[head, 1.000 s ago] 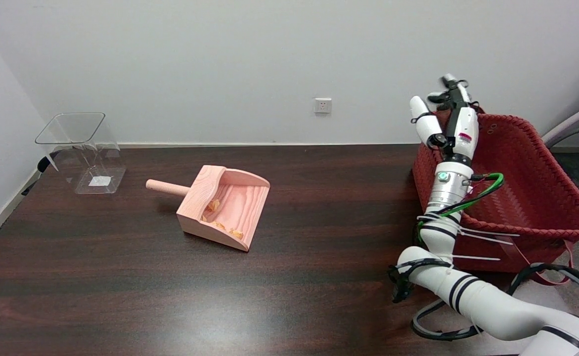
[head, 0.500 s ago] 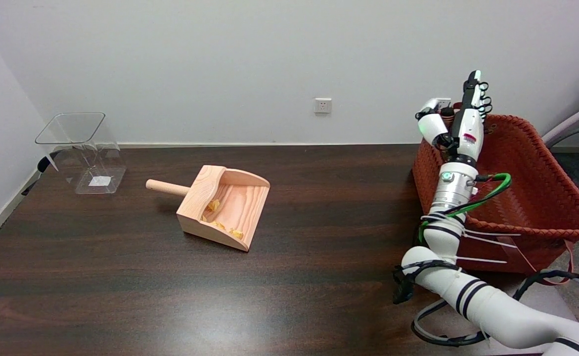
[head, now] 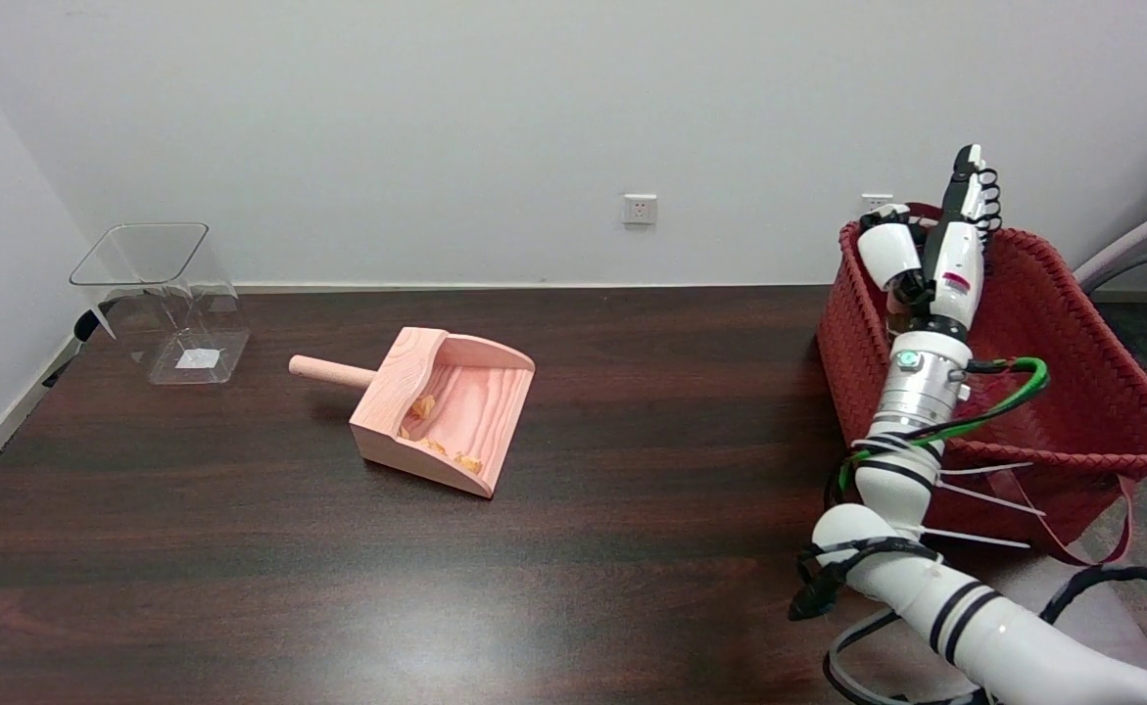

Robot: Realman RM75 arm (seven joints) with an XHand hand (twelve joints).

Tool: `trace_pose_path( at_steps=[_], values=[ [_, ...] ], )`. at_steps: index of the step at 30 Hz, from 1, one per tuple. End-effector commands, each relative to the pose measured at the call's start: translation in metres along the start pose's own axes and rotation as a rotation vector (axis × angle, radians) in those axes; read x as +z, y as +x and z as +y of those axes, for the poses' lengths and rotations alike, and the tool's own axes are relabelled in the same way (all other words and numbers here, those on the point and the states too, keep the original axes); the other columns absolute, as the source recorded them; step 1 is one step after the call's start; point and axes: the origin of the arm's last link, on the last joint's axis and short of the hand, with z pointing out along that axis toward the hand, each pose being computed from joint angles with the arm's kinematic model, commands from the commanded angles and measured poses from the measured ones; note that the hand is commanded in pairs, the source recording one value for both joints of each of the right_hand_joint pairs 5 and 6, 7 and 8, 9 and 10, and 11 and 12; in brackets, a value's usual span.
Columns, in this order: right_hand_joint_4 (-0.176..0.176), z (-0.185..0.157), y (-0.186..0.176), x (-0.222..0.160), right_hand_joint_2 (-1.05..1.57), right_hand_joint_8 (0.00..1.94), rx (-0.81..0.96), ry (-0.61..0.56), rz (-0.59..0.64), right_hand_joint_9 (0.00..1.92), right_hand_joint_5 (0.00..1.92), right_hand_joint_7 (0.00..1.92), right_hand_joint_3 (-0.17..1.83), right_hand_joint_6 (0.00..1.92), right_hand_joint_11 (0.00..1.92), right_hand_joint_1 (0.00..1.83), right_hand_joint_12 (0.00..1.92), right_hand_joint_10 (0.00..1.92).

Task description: Place the broom into the brown storage basket.

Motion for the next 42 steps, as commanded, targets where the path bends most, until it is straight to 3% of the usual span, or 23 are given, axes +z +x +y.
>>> trace_pose_path(
  at_steps=[1, 14, 19, 20, 22, 24, 26, 42],
  values=[
    [0.000, -0.019, 0.028, -0.016, 1.12, 0.00, 0.129, 0.015, 0.004, 0.00, 0.00, 0.00, 1.43, 0.00, 0.00, 0.25, 0.00, 0.00],
    [0.000, -0.032, 0.023, -0.016, 1.18, 0.00, 0.239, 0.033, -0.033, 0.00, 0.00, 0.00, 1.48, 0.00, 0.00, 0.24, 0.00, 0.00],
    [0.000, -0.026, 0.023, -0.015, 1.20, 0.00, 0.225, -0.010, -0.028, 0.00, 0.00, 0.00, 1.50, 0.00, 0.00, 0.23, 0.00, 0.00],
    [0.000, -0.023, 0.022, -0.015, 1.25, 0.00, 0.230, -0.028, -0.028, 0.00, 0.00, 0.00, 1.50, 0.00, 0.00, 0.21, 0.00, 0.00],
    [0.000, -0.020, 0.022, -0.016, 1.43, 0.00, 0.227, -0.038, -0.029, 0.00, 0.00, 0.00, 1.43, 0.00, 0.00, 0.01, 0.00, 0.00],
    [0.000, -0.018, 0.022, -0.016, 1.50, 0.00, 0.226, -0.046, -0.028, 0.00, 0.00, 0.00, 1.42, 0.00, 0.00, 0.10, 0.00, 0.00],
    [0.000, -0.016, 0.023, -0.015, 1.57, 0.00, 0.226, -0.054, -0.020, 0.00, 0.00, 0.00, 1.40, 0.00, 0.00, 0.02, 0.00, 0.00],
    [0.000, -0.020, 0.039, -0.010, 1.57, 0.00, 0.240, -0.033, 0.059, 0.00, 0.00, 0.00, 1.37, 0.00, 0.00, 0.04, 0.00, 0.00]
  ],
)
